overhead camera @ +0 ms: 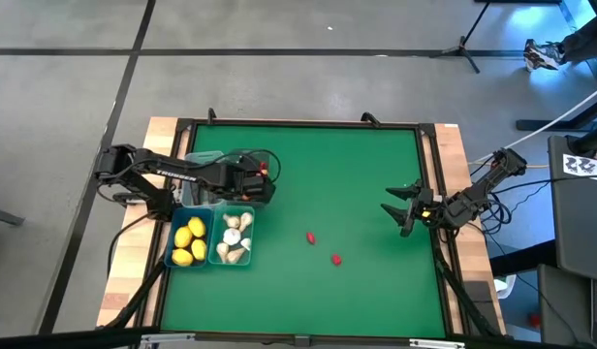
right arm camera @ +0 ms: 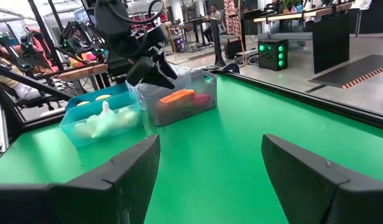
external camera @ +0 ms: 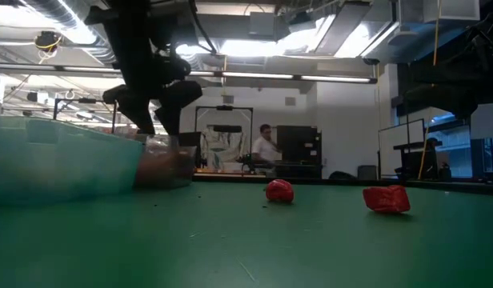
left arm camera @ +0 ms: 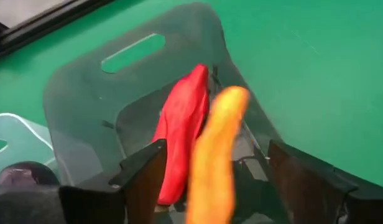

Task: Sort produce into baskets
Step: Put the red chili pepper into the black bin

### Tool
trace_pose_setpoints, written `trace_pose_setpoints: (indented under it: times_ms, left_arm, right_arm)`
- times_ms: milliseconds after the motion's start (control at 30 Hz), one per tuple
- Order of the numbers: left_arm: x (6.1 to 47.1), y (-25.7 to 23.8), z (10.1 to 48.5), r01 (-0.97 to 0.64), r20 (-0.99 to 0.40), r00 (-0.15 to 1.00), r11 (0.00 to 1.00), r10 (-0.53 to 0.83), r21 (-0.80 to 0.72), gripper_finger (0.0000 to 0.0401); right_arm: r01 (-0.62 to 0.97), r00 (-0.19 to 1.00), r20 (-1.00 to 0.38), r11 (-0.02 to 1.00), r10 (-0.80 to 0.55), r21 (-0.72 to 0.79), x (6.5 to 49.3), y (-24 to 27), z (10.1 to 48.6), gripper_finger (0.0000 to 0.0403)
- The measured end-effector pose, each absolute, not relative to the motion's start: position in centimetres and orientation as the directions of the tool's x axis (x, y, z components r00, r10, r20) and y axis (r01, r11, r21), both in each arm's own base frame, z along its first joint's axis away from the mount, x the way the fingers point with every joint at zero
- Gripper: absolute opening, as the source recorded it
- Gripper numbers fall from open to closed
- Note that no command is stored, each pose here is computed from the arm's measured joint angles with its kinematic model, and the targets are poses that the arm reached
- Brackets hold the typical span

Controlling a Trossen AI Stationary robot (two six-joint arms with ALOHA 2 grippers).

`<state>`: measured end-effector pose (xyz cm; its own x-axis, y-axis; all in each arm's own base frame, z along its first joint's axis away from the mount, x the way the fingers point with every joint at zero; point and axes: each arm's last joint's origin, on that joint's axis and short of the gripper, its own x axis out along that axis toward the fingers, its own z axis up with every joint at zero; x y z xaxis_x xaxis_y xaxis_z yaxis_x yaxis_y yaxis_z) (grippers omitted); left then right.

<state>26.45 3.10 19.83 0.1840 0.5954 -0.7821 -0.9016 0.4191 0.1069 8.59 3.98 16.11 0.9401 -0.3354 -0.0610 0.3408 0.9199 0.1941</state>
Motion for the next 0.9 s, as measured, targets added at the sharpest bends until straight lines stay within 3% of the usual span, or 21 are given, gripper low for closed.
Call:
trace_pose_setpoints:
  times_ms: [100, 267, 400, 533, 900]
  left_arm:
    - [26.8, 2.9, 20.0, -0.877, -0.794, 0.226, 0.473, 0.564, 0.087, 0.0275]
    - [28.5, 1.6, 21.4, -0.729, -0.793, 0.41, 0.684, 0.451, 0.011, 0.0276]
    - [30.5, -0.6, 23.1, -0.517, -0.703, 0.631, 0.853, 0.328, -0.066, 0.0276]
    - [31.9, -2.9, 24.2, -0.35, -0.57, 0.785, 0.933, 0.243, -0.083, 0.0276]
    - [34.2, -5.4, 21.1, -0.056, -0.574, 0.818, 0.998, 0.041, -0.008, 0.0276]
  right_arm:
    - [0.341, 0.94, -0.061, 0.92, -0.336, 0.192, 8.6, 4.0, 16.1, 0.028]
    - [0.341, 0.94, -0.061, 0.922, -0.336, 0.183, 8.6, 4.0, 16.1, 0.028]
    - [0.341, 0.94, -0.061, 0.922, -0.335, 0.182, 8.6, 4.0, 16.1, 0.028]
    - [0.341, 0.94, -0.061, 0.922, -0.335, 0.182, 8.6, 4.0, 16.1, 0.028]
    - [0.341, 0.94, -0.064, 0.923, -0.336, 0.177, 8.6, 4.0, 16.1, 0.028]
